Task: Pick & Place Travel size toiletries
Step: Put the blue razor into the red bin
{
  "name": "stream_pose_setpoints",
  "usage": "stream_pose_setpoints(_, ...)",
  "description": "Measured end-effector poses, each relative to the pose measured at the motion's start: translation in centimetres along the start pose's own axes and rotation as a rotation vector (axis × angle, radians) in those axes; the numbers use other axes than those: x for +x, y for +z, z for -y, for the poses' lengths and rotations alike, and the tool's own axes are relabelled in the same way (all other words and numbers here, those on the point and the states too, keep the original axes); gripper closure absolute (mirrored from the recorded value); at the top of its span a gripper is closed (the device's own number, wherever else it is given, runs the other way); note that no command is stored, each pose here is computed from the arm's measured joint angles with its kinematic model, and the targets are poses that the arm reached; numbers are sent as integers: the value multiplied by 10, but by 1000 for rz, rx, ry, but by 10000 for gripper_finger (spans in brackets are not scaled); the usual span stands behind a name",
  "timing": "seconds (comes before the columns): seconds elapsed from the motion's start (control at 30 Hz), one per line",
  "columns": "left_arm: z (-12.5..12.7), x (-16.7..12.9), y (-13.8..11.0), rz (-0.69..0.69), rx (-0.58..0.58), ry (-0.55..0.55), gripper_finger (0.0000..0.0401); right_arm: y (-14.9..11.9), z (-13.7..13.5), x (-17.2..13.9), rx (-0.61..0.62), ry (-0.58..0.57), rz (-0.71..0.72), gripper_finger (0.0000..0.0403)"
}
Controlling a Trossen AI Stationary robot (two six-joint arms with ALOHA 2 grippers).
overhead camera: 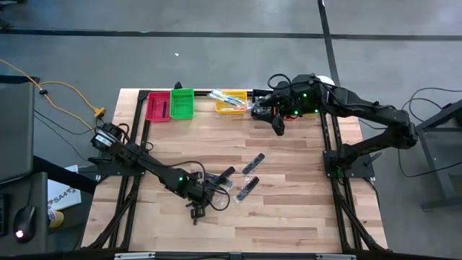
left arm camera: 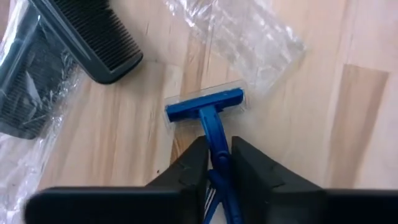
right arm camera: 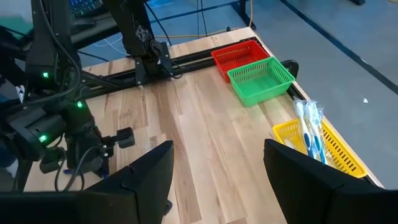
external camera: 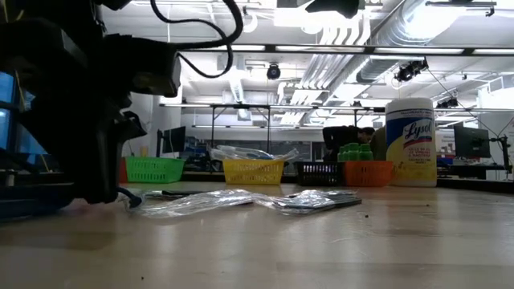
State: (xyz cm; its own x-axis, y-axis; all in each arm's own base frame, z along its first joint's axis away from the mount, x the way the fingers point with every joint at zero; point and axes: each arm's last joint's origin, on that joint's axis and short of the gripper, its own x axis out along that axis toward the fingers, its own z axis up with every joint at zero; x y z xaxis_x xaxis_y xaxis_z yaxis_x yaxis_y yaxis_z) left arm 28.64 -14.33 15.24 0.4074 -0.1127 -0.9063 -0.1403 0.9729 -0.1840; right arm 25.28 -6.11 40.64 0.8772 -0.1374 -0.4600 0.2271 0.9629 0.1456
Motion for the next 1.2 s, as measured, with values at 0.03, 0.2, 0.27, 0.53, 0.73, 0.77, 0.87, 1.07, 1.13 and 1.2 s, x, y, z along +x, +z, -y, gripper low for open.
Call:
stream_pose_setpoints(0.03, 0, 0, 0, 2, -1, -1, 357, 0, 0, 0, -5, 0, 0, 165)
stream_pose_setpoints(0.2, -1, -8, 2, 13, -7, -9, 371, 0, 0, 0, -22, -1, 0, 165)
stream_pose_setpoints(0.27, -3, -16, 4, 29, -20, -15, 371, 0, 0, 0, -22, -1, 0, 165)
stream_pose_setpoints(0.53, -16, -60, 11, 106, -96, -35, 368, 0, 0, 0, -21, -1, 0, 165)
stream_pose_setpoints(0.73, -20, -62, 14, 110, -109, -31, 367, 0, 0, 0, -22, -4, -1, 165)
stream_pose_setpoints(0.77, -21, -58, 15, 102, -114, -24, 366, 0, 0, 0, -22, -4, -1, 165)
stream_pose_setpoints(0.87, -23, -45, 13, 58, -130, 11, 366, 0, 0, 0, -24, -5, -3, 165)
stream_pose_setpoints(1.07, -26, -38, 10, 48, -150, 80, 370, 0, 0, 0, -41, -5, -3, 165)
stream_pose_setpoints(1.13, -27, -44, 10, 70, -153, 102, 376, 0, 0, 0, -41, -5, -3, 165)
stream_pose_setpoints(1.2, -28, -53, 11, 95, -168, 106, 376, 0, 0, 0, -41, -5, -3, 165)
